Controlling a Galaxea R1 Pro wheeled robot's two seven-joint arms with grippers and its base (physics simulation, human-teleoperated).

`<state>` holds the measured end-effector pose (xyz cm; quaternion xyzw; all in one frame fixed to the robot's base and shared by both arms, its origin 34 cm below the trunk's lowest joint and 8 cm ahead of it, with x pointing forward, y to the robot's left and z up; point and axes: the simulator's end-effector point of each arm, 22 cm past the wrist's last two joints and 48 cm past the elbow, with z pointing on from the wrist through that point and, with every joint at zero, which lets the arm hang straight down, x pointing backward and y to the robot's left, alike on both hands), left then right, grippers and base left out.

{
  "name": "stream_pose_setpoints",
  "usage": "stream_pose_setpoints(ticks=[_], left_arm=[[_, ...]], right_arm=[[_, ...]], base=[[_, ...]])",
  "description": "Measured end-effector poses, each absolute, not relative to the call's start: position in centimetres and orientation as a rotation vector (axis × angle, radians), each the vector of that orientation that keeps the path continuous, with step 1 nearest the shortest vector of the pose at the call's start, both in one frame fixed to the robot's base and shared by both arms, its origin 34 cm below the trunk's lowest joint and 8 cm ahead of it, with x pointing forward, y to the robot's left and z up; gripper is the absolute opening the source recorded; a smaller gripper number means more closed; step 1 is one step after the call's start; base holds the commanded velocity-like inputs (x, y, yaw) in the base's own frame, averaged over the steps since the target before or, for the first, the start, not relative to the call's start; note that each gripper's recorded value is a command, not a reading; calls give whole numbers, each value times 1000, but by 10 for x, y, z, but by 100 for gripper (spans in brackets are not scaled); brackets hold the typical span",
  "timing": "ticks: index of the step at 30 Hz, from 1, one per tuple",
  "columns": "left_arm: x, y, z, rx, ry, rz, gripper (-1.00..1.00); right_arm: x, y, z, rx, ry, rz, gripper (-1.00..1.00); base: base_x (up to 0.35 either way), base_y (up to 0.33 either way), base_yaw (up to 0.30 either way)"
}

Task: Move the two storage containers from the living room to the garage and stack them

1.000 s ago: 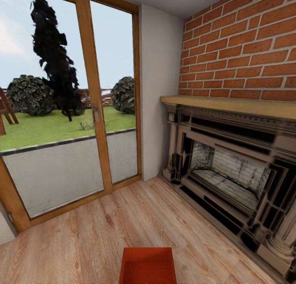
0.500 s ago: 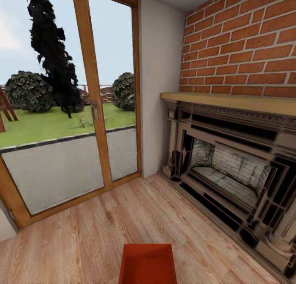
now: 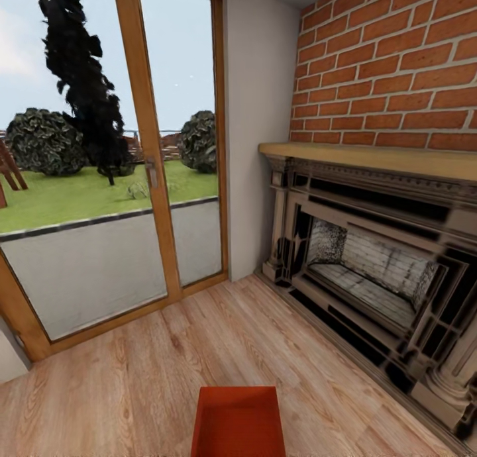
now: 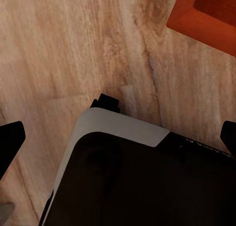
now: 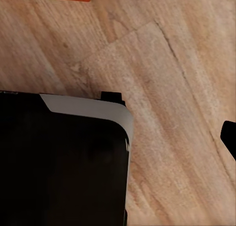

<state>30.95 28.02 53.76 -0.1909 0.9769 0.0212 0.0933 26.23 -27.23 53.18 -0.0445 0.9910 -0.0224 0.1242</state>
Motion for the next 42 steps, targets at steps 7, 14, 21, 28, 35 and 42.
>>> stream_pose_setpoints(ticks=[7, 14, 21, 28, 35, 42], left_arm=[[305, 280, 536, -568, 2910, 66, 100], [301, 280, 534, -569, 2921, 70, 100], [297, 280, 532, -571, 2932, 73, 100], [292, 280, 530, -572, 2943, 77, 100], [288, 280, 529, -573, 2954, 80, 100], [284, 280, 527, -575, 2965, 84, 100]], right_arm=[[258, -272, 530, -132, 2901, -64, 100], [253, -272, 529, -136, 2913, -62, 100], [249, -272, 528, -136, 2924, -61, 100], [245, -270, 526, -144, 2936, -54, 100], [240, -271, 525, -142, 2948, -55, 100], [237, -274, 524, -141, 2955, -62, 100]], base=[[0, 0, 0], [0, 0, 0], [0, 0, 0], [0, 0, 0], [0, 0, 0], [0, 0, 0]])
